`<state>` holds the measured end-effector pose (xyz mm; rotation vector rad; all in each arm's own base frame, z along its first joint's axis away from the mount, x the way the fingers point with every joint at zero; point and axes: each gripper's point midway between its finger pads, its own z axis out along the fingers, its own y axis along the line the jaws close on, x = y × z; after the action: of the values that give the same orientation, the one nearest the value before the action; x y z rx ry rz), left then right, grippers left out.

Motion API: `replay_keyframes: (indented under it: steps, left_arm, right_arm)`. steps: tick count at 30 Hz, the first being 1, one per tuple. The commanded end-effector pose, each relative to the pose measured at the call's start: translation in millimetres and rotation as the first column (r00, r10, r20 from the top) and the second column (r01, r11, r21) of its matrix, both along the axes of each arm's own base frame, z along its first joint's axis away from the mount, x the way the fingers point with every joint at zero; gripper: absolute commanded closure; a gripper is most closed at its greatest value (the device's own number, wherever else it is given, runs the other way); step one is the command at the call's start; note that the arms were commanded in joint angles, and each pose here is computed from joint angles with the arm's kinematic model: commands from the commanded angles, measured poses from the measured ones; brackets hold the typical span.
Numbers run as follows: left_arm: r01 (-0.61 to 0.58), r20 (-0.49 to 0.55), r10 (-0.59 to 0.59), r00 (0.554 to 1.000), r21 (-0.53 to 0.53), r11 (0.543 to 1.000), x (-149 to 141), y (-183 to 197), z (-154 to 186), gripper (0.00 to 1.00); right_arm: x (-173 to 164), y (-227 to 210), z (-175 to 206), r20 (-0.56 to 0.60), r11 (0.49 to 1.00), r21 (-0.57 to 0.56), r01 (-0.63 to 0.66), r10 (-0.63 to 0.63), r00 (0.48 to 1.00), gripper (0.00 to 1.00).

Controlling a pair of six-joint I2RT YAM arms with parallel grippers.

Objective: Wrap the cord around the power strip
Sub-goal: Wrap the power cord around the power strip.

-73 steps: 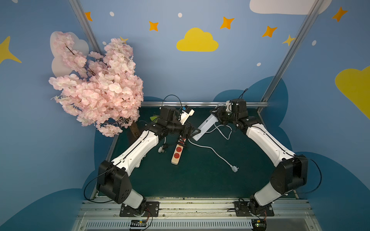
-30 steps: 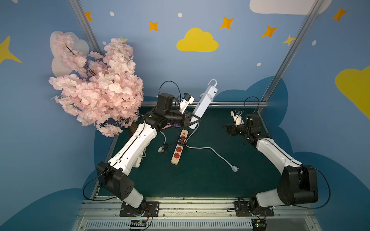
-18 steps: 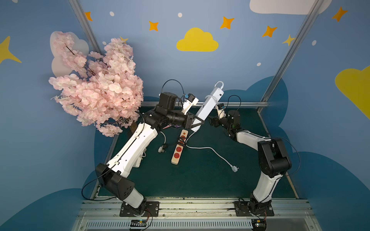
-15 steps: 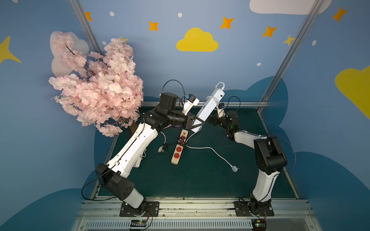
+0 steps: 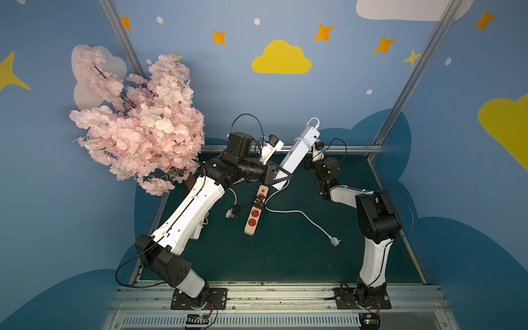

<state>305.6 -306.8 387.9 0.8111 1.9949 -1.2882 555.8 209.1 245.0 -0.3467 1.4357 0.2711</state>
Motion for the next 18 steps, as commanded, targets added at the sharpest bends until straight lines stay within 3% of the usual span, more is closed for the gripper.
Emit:
replay_keyframes:
  steps: [1,3,8,10,13,15,18]
  left_arm:
    - [-0.047,0.143,0.06,0.988,-0.096,0.994,10,14,49,0.97]
    - [-0.12,0.154,0.135,0.979,-0.105,0.987,32,26,50,0.97]
    - [-0.296,0.202,0.302,0.932,-0.058,0.953,93,58,38,0.97]
    - [-0.373,0.245,0.357,0.902,0.022,0.928,117,72,23,0.97]
    - [-0.476,0.351,0.376,0.858,0.263,0.839,146,98,-16,0.97]
    - [-0.534,0.407,0.374,0.833,0.42,0.734,163,120,-46,0.97]
    - [-0.485,0.401,0.287,0.87,0.587,0.648,159,124,-88,0.97]
  right_arm:
    - [-28,12,-2,-0.005,0.996,-0.065,-0.057,0.057,0.998,0.93]
    - [-51,19,-16,-0.042,0.986,-0.148,-0.078,0.073,0.996,1.0]
    - [-109,24,-26,-0.109,0.938,-0.323,-0.122,0.091,0.99,1.0]
    - [-131,25,-28,-0.115,0.901,-0.415,-0.123,0.082,0.99,1.0]
    - [-157,13,-14,-0.09,0.858,-0.507,-0.082,0.042,0.995,1.0]
    - [-178,10,10,-0.038,0.828,-0.554,-0.08,0.07,0.997,1.0]
    - [-203,12,56,0.053,0.812,-0.576,-0.093,0.151,0.987,1.0]
